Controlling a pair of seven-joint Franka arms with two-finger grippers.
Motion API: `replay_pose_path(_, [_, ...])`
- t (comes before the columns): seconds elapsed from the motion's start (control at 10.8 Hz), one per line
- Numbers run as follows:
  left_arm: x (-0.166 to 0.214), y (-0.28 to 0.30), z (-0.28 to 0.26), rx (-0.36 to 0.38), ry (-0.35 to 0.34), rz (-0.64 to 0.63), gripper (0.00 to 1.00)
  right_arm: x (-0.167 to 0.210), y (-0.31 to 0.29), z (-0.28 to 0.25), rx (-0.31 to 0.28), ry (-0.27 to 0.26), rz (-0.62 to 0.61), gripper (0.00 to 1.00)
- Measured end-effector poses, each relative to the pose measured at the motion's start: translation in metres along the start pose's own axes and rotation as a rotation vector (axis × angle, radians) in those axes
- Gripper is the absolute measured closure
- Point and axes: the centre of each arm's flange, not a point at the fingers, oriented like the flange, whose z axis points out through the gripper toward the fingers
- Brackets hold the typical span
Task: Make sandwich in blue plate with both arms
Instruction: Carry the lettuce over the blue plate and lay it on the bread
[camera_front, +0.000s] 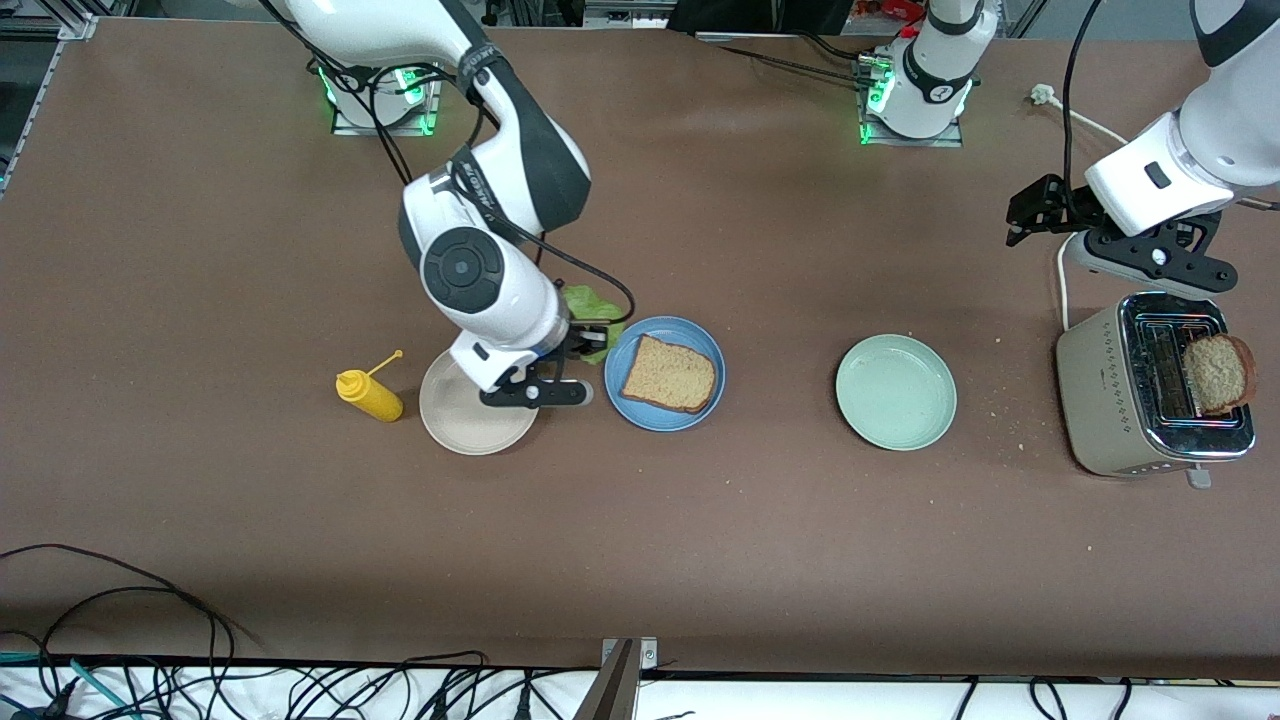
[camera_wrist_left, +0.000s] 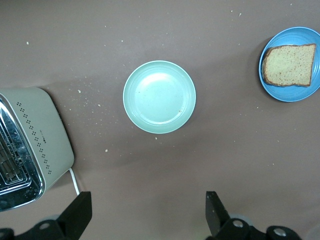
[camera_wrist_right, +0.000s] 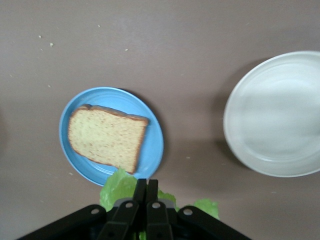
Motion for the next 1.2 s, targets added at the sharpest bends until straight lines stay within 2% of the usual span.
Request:
replay_pose_path(0.18, [0.000,0.000,0.000,0.000,0.000,0.000,0.00,0.000,-0.028,0.026,0.043,0.036,0.097,0.97])
replay_pose_path(0.55, [0.000,0.000,0.000,0.000,0.000,0.000,0.00,-0.002,-0.074,0.111,0.082,0.143,0.152,0.97])
replay_pose_path(1.02, [0.000,0.000,0.000,0.000,0.000,0.000,0.00,0.003,-0.076,0.152,0.088,0.179,0.153,0.97])
replay_pose_path(1.11, [0.000,0.000,0.000,0.000,0.000,0.000,0.00,0.003,-0.077,0.159,0.090,0.189,0.151,0.94])
replay_pose_path(1.2, [0.000,0.000,0.000,0.000,0.000,0.000,0.00,0.002,-0.080,0.164,0.096,0.204,0.145,0.82])
